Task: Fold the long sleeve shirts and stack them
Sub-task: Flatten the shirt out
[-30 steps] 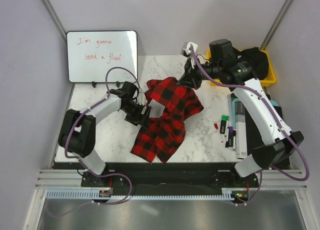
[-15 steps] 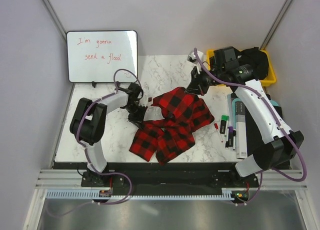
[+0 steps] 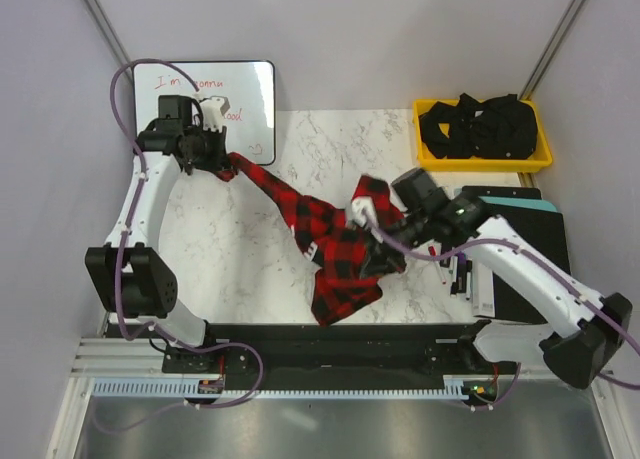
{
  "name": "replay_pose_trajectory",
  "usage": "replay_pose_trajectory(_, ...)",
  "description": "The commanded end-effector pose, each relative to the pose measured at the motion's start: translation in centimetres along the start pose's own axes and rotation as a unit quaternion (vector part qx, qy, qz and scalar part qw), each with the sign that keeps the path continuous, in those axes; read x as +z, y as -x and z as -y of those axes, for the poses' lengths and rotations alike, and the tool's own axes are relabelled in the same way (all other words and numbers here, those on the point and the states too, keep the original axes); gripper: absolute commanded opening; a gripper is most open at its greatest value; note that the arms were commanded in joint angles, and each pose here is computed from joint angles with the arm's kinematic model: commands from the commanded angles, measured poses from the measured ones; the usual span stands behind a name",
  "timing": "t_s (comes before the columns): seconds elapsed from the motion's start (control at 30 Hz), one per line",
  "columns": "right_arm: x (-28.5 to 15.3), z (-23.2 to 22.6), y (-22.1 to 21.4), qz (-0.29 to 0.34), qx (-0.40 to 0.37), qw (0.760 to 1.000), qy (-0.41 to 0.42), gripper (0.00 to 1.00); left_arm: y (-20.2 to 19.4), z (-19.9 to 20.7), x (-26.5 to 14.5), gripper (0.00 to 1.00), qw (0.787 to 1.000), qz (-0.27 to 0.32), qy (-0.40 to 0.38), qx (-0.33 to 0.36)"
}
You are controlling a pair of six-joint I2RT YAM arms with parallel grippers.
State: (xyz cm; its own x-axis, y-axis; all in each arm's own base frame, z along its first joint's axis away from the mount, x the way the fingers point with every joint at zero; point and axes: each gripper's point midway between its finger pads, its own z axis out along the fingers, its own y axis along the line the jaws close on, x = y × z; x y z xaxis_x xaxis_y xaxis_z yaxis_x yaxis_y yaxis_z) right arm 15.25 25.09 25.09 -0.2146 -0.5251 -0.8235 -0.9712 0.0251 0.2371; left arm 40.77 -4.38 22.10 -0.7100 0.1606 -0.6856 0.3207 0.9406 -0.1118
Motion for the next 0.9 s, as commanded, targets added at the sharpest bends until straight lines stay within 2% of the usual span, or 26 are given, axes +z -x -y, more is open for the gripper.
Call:
replay_pose_trajectory(0.0,5.4,-4.1,-8.8,-0.166,-0.033,0.980,0.104,0.20,-4.6,0.2,1.1,0.02,0.998,-0.062,-0.008,0.017)
replay_pose_trajectory(0.07,6.3,-5.3,-10.7,-0.221,-0.045,0.966,0.129,0.43,-5.8,0.0,1.2,0.02,0.997,-0.071,-0.001,0.023)
replay_pose_trajectory(0.13,6.8,-4.1,-10.0,-0.217,-0.030,0.969,0.113,0.49,-6.8,-0.2,1.4,0.02,0.996,-0.080,0.005,0.025)
replay_pose_trajectory(0.17,6.5,-2.7,-9.1,-0.200,-0.001,0.976,0.087,0.58,-7.0,-1.4,1.3,0.02,0.997,-0.079,0.017,0.016)
replay_pose_trajectory(0.23,6.7,-0.1,-6.5,-0.146,0.016,0.988,0.053,0.61,-7.5,-1.7,1.5,0.02,0.996,-0.085,0.021,0.015)
replay_pose_trajectory(0.3,5.7,4.2,-4.9,-0.101,0.076,0.992,0.005,0.63,-7.8,-1.7,1.9,0.02,0.996,-0.088,0.018,0.013)
replay_pose_trajectory(0.43,4.4,11.4,-5.2,-0.071,0.166,0.979,-0.096,0.65,-8.4,-1.6,2.6,0.02,0.995,-0.095,0.010,0.006)
replay_pose_trajectory(0.47,3.8,13.2,-5.9,-0.073,0.183,0.972,-0.128,0.78,-8.4,-1.8,2.7,0.02,0.995,-0.095,0.013,0.006)
replay_pose_trajectory(0.57,3.9,15.2,-8.1,-0.096,0.215,0.961,-0.145,0.98,-8.1,-1.7,3.1,0.02,0.996,-0.093,0.009,0.005)
replay_pose_trajectory(0.73,6.1,16.1,-10.9,-0.126,0.269,0.948,-0.113,0.96,-7.9,-2.0,3.9,0.02,0.995,-0.098,0.007,-0.004)
replay_pose_trajectory(0.8,6.6,15.3,-10.4,-0.117,0.278,0.950,-0.076,0.81,-7.8,-2.1,4.0,0.02,0.995,-0.098,0.010,-0.005)
replay_pose_trajectory(0.83,6.5,14.9,-9.7,-0.106,0.273,0.954,-0.067,0.63,-7.8,-2.2,4.0,0.02,0.995,-0.099,0.010,-0.005)
replay_pose_trajectory(0.87,5.8,14.6,-7.9,-0.084,0.255,0.961,-0.066,0.58,-7.7,-2.2,4.0,0.02,0.995,-0.098,0.011,-0.002)
